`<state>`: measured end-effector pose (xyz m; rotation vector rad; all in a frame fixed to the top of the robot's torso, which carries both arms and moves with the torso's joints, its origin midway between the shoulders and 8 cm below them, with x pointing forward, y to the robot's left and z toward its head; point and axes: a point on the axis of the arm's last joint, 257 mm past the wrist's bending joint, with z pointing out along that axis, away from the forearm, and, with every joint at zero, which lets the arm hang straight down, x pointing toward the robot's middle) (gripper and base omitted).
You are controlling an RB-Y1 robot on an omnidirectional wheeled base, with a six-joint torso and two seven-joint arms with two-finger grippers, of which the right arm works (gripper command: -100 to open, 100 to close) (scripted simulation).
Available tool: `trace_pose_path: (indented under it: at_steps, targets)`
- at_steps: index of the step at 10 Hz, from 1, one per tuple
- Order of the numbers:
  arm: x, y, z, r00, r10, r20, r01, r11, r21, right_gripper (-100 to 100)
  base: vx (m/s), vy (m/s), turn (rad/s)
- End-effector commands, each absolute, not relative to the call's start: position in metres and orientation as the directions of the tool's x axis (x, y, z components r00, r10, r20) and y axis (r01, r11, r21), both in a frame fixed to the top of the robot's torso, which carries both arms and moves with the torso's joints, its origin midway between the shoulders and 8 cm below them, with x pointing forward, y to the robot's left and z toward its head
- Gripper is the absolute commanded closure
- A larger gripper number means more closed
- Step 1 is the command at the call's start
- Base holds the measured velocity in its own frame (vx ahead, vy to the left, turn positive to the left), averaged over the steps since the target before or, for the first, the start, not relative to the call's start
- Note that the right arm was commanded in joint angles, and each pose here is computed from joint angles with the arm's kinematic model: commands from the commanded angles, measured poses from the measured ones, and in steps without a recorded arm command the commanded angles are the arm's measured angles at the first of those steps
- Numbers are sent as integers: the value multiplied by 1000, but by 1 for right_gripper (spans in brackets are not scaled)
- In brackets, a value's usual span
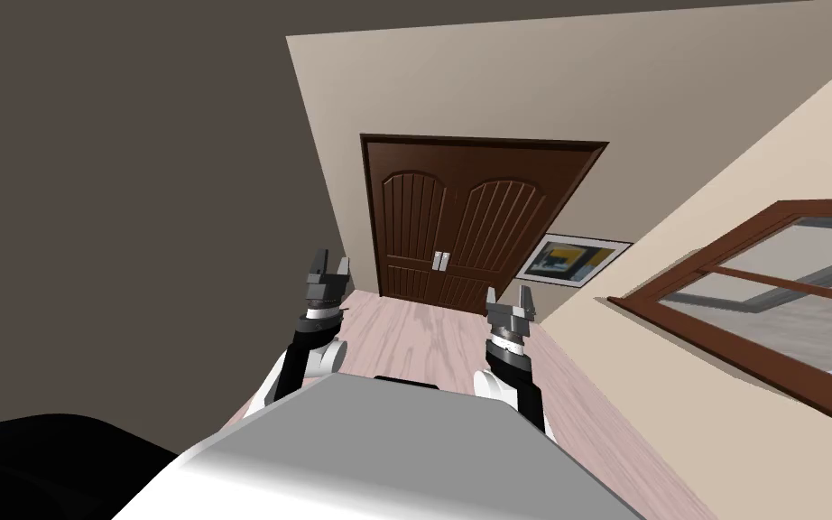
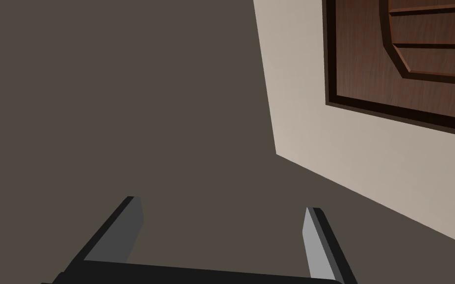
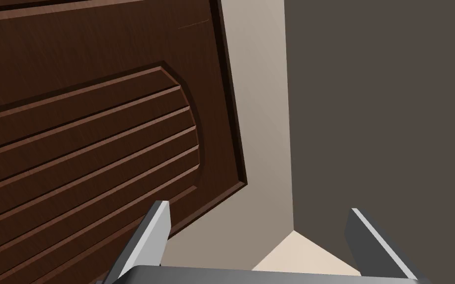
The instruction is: Pull the door open
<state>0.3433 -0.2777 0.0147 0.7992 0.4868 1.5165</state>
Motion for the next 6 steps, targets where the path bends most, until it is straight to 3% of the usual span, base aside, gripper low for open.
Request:
trace_pose_path:
  at_steps: [1, 6]
  targets:
    - [349, -277, 6, 33, 983, 182, -666, -114, 737, -100, 188, -7, 32]
    - [368, -278, -29, 36, 989, 140, -593, -92, 800, -100, 189, -11, 13]
